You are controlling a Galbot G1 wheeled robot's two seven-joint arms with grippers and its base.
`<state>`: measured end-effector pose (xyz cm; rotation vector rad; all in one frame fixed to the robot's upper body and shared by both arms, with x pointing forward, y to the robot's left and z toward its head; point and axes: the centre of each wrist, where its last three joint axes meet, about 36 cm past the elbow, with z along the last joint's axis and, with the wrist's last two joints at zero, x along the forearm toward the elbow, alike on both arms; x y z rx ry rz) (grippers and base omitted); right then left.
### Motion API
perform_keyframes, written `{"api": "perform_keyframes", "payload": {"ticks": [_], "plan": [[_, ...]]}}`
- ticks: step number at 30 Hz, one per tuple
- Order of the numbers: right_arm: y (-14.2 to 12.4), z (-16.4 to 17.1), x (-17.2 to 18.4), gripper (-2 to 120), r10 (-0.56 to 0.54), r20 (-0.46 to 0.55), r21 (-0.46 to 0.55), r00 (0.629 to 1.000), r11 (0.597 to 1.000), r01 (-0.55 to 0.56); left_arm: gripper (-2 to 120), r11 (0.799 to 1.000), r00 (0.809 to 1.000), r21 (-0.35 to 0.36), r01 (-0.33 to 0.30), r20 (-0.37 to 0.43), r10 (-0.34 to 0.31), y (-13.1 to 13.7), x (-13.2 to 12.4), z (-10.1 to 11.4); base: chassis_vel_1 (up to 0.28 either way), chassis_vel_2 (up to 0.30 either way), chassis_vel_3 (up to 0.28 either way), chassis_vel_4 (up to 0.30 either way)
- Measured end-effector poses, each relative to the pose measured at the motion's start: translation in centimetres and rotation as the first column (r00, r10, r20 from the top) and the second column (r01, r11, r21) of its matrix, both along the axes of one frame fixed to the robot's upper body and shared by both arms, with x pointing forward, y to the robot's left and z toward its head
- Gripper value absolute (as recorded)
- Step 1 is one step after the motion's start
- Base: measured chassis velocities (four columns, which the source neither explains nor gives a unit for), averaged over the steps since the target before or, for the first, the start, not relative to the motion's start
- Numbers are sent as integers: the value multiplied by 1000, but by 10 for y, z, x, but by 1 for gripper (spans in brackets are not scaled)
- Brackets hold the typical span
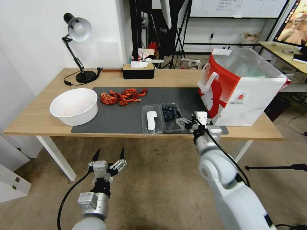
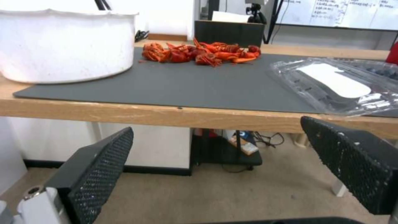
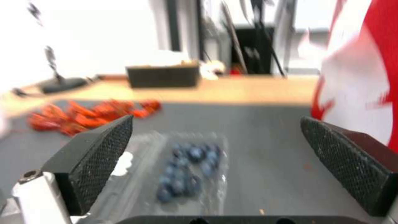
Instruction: Close the takeout container lid, then place the container into the takeout bag.
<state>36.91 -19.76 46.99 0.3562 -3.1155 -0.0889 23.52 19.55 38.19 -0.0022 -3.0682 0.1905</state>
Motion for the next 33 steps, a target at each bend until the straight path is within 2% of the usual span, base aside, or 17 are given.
{"api": "perform_keyframes", "payload": {"ticks": [4, 6, 9, 11, 14, 15, 18, 22, 26, 33], "plan": [[-25, -12, -24, 100, 30, 128, -14, 991, 999, -29, 100, 1000, 1000, -7, 8, 3, -8, 0, -3, 0, 0, 0, 0, 0], [-31, -14, -30, 100, 28, 151, -17, 988, 1000, -26, 100, 1000, 1000, -9, 10, 5, -10, 0, -3, 0, 0, 0, 0, 0], [-51, -28, -64, 100, 5, 237, -24, 972, 1000, 1, 100, 1000, 1000, -15, 22, 14, -22, 0, -5, 0, 0, 0, 0, 0], [-54, -37, -77, 100, -9, 250, -21, 968, 1000, 15, 100, 999, 1000, -19, 26, 15, -26, 1, -5, 0, 0, 0, 0, 0], [-57, -66, -120, 100, -66, 237, 2, 969, 998, 67, 100, 999, 999, -26, 41, 16, -40, 1, -7, -1, 0, 0, 0, 0], [-57, -66, -120, 100, -66, 237, 2, 969, 998, 67, 100, 999, 999, -26, 41, 16, -40, 1, -7, -1, 0, 0, 0, 0], [-54, -97, -154, 100, -105, 246, 34, 964, 994, 100, 100, 998, 999, -28, 52, 17, -52, 1, -9, -3, 0, 0, 0, 0], [-50, -116, -174, 100, -120, 235, 45, 965, 993, 113, 100, 998, 998, -28, 61, 18, -60, 1, -9, -4, 0, 0, 0, 0], [-47, -124, -182, 100, -125, 223, 50, 967, 992, 117, 100, 997, 997, -32, 75, 14, -74, -1, -12, -6, 0, 0, 0, 0], [-47, -119, -180, 100, -123, 221, 52, 967, 992, 114, 100, 994, 996, -56, 92, -2, -93, -6, -14, -8, 0, 0, 0, 0]]}}
